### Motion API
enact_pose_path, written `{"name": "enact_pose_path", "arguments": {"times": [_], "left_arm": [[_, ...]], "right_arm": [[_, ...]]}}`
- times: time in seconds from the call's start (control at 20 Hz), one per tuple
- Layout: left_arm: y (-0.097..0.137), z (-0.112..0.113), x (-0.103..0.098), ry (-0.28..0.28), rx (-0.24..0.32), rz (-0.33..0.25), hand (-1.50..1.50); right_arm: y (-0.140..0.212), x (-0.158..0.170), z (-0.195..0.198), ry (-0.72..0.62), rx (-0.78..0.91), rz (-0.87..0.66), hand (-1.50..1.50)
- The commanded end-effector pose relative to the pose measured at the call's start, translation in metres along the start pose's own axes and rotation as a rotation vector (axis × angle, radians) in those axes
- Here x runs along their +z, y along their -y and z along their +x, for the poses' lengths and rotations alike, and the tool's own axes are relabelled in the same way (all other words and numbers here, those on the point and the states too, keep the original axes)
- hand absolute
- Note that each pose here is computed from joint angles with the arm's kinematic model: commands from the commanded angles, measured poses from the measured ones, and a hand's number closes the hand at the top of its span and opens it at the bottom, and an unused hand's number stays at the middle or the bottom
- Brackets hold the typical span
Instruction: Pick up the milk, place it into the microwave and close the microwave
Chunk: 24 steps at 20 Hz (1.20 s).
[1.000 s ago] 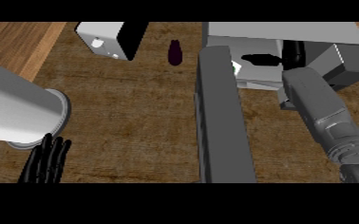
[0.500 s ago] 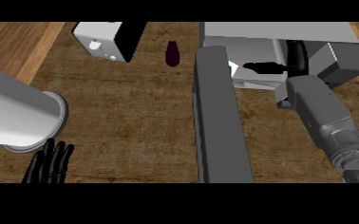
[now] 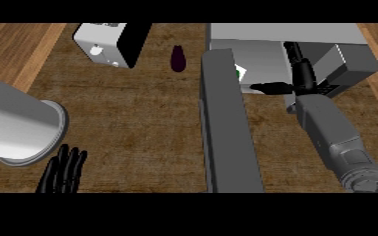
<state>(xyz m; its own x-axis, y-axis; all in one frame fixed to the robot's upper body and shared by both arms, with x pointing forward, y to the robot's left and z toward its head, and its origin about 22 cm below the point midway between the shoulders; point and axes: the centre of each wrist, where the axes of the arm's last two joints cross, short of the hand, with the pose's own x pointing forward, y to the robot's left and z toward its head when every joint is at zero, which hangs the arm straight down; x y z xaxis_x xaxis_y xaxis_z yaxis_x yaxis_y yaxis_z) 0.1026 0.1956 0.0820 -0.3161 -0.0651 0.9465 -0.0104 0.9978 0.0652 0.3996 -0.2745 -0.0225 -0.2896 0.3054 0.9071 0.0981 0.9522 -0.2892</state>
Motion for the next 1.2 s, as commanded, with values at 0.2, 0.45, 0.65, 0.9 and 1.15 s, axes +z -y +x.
{"name": "enact_pose_path", "arguments": {"times": [0.2,0.45,0.65,0.9,1.15], "left_arm": [[-0.002,-0.008,-0.006,-0.003,0.007,0.004,-1.5],[-0.004,0.002,-0.005,-0.037,0.007,-0.012,-1.5],[-0.006,-0.006,0.001,-0.025,0.036,-0.082,-1.5],[0.0,-0.008,-0.006,-0.041,0.092,-0.233,-1.5],[0.013,-0.01,-0.03,-0.072,0.004,-0.303,1.5]], "right_arm": [[0.014,0.057,-0.039,-0.113,-0.056,0.045,-1.5],[-0.005,0.086,-0.052,-0.134,-0.149,0.064,-1.5],[-0.009,0.114,-0.065,-0.151,-0.216,0.019,-1.5],[-0.004,0.145,-0.076,-0.154,-0.325,0.08,-1.5],[0.004,0.197,-0.089,-0.125,-0.394,0.1,-1.5]]}}
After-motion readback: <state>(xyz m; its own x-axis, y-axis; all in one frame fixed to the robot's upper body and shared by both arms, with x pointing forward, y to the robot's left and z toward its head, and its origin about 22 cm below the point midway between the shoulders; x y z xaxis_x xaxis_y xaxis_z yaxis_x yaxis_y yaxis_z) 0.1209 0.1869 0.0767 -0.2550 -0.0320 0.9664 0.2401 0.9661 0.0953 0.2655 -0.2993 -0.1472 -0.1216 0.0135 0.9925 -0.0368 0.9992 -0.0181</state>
